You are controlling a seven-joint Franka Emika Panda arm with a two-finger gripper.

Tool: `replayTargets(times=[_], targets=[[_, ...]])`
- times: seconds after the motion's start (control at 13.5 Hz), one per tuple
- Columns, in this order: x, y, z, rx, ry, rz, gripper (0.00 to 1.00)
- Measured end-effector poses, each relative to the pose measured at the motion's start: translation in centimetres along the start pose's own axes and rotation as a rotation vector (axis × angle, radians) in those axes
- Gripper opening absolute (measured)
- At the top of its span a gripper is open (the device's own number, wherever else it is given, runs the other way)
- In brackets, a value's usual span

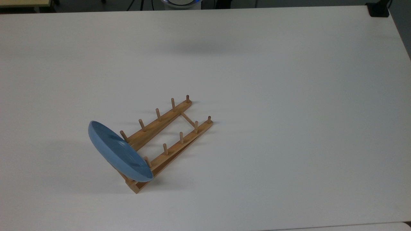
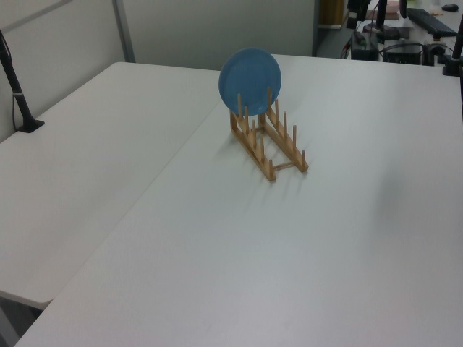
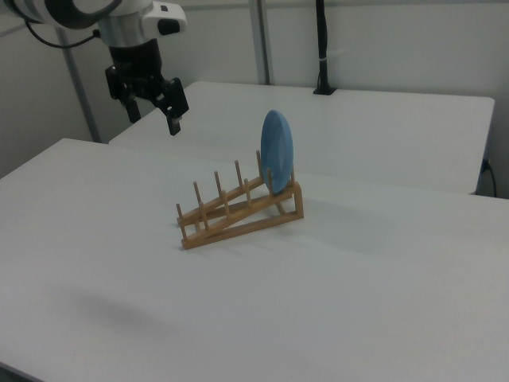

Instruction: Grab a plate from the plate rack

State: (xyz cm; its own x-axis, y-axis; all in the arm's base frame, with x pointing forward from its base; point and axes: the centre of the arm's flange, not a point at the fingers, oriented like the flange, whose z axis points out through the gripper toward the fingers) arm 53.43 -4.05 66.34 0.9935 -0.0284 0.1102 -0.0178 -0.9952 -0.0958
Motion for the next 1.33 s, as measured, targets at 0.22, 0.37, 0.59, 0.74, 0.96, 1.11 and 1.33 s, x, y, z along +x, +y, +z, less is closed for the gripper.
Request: replayTargets(times=[0.22, 0.37, 0.59, 0.74, 0.96, 1.11, 1.33], targets=[[0.06, -0.17, 0.25, -0.001, -0.005, 0.001, 1.0], [0.05, -0.13, 0.38, -0.001, -0.008, 0.002, 1.0], [0.05, -0.13, 0.4, -0.001, -0.008, 0.002, 1.0], [0.05, -0.13, 0.4, -0.001, -0.008, 0.002, 1.0], [0.05, -0.12, 0.41, -0.001, -0.008, 0.002, 1.0], [0.05, -0.12, 0.42, -0.001, -0.008, 0.002, 1.0], [0.04, 0.12, 0.44, -0.002, -0.009, -0.053, 1.0]])
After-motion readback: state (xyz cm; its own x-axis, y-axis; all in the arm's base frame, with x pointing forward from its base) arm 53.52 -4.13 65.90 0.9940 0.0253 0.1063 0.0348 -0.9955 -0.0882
